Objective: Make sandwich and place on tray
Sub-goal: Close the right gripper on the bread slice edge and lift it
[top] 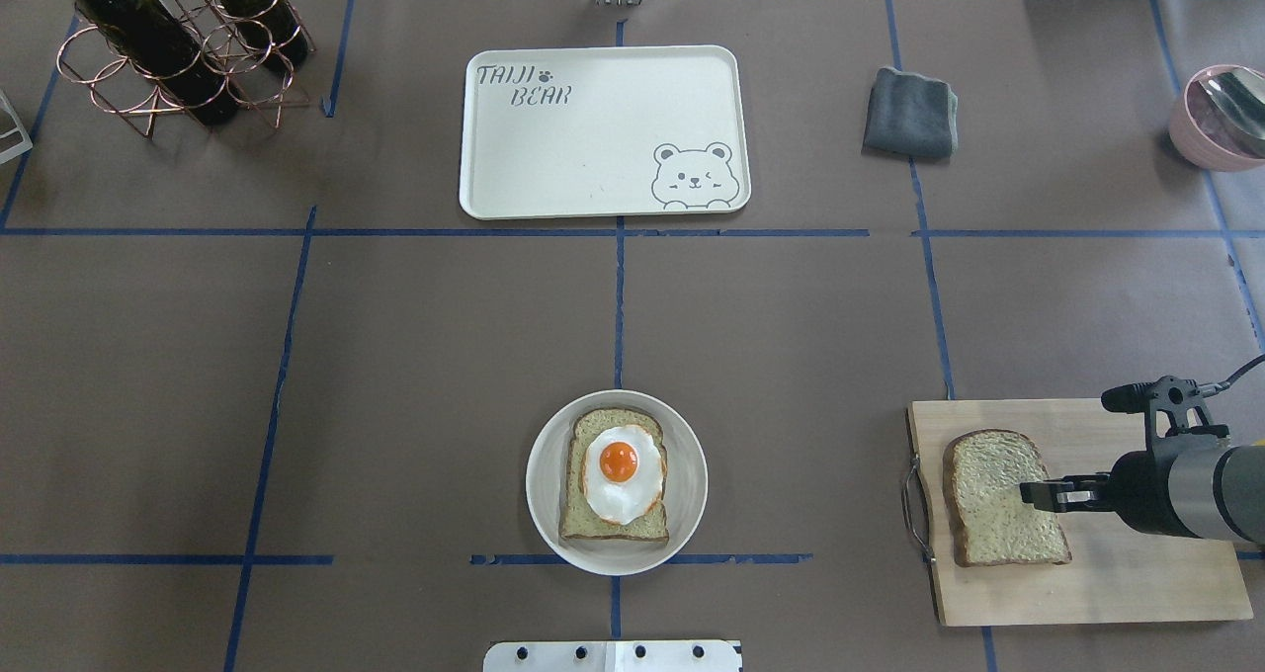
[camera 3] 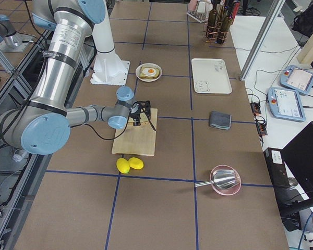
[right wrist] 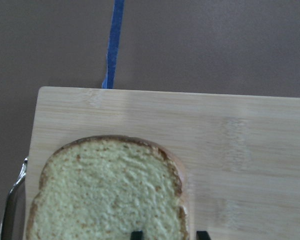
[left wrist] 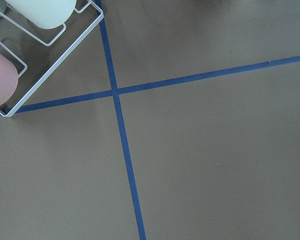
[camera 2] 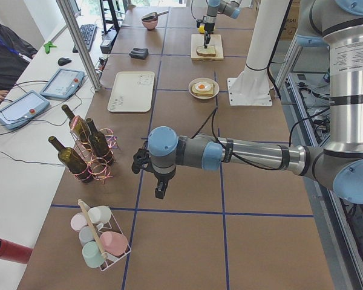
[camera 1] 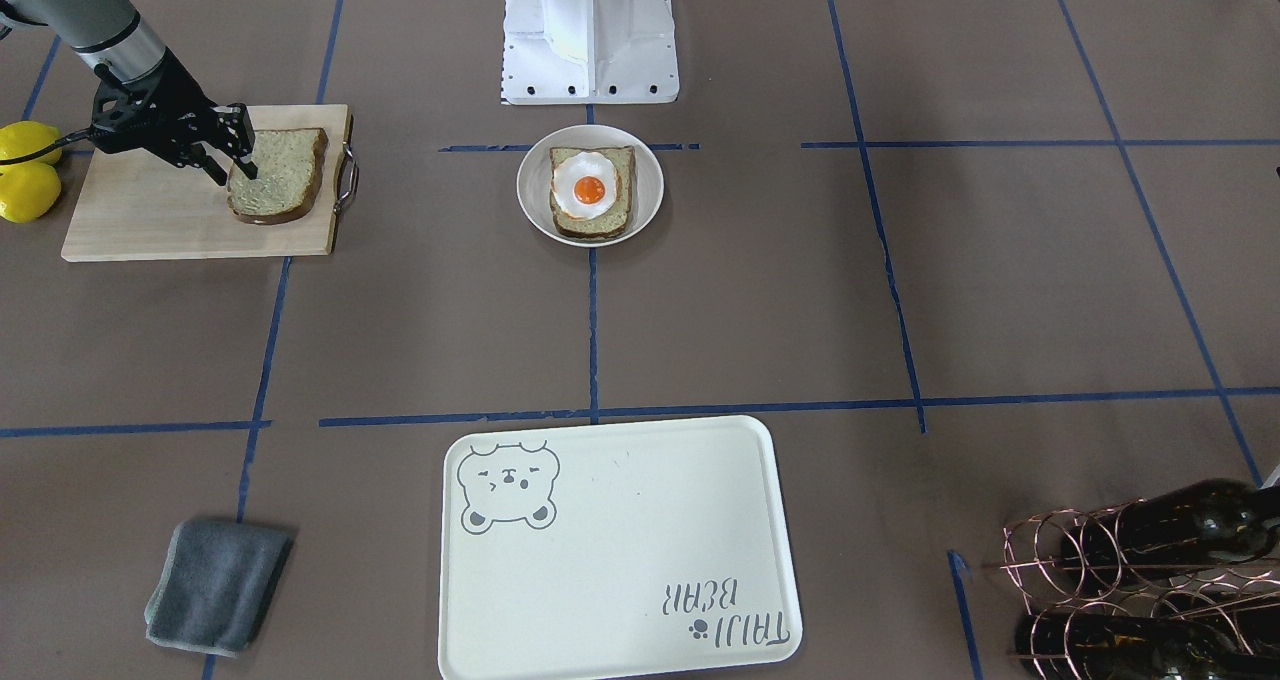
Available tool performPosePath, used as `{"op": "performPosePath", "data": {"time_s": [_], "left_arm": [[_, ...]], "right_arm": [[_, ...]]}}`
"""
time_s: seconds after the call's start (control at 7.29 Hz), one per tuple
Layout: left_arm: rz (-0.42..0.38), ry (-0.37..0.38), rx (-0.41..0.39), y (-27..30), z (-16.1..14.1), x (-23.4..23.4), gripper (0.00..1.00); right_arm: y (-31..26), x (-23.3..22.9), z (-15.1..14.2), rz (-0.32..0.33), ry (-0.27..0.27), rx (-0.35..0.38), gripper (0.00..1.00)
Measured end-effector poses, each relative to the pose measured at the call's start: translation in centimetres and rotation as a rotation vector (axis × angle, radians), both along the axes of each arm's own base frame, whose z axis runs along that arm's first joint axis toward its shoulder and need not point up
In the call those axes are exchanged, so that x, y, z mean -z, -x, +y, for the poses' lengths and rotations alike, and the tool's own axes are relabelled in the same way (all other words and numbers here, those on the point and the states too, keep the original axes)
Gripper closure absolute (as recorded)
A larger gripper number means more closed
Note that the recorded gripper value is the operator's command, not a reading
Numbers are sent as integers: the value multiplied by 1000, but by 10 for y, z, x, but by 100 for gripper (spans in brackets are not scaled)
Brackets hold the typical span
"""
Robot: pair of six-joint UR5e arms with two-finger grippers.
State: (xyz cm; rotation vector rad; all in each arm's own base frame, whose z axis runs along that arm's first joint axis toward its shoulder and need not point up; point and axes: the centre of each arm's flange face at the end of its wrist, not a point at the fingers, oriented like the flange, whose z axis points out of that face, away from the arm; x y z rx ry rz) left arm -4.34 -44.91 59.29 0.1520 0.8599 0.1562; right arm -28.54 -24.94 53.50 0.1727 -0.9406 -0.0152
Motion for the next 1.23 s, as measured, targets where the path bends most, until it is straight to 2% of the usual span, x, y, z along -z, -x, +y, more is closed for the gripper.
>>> {"op": "performPosePath", "data": {"time_s": [0.69, 1.23], "left_arm": [[0, -1, 0, 0, -1, 0, 0], [0, -2, 0, 0, -2, 1, 0]], "right_arm": [[-2, 4, 1, -9, 3, 5, 100], [-7, 27, 3, -65, 20, 44, 100]]}}
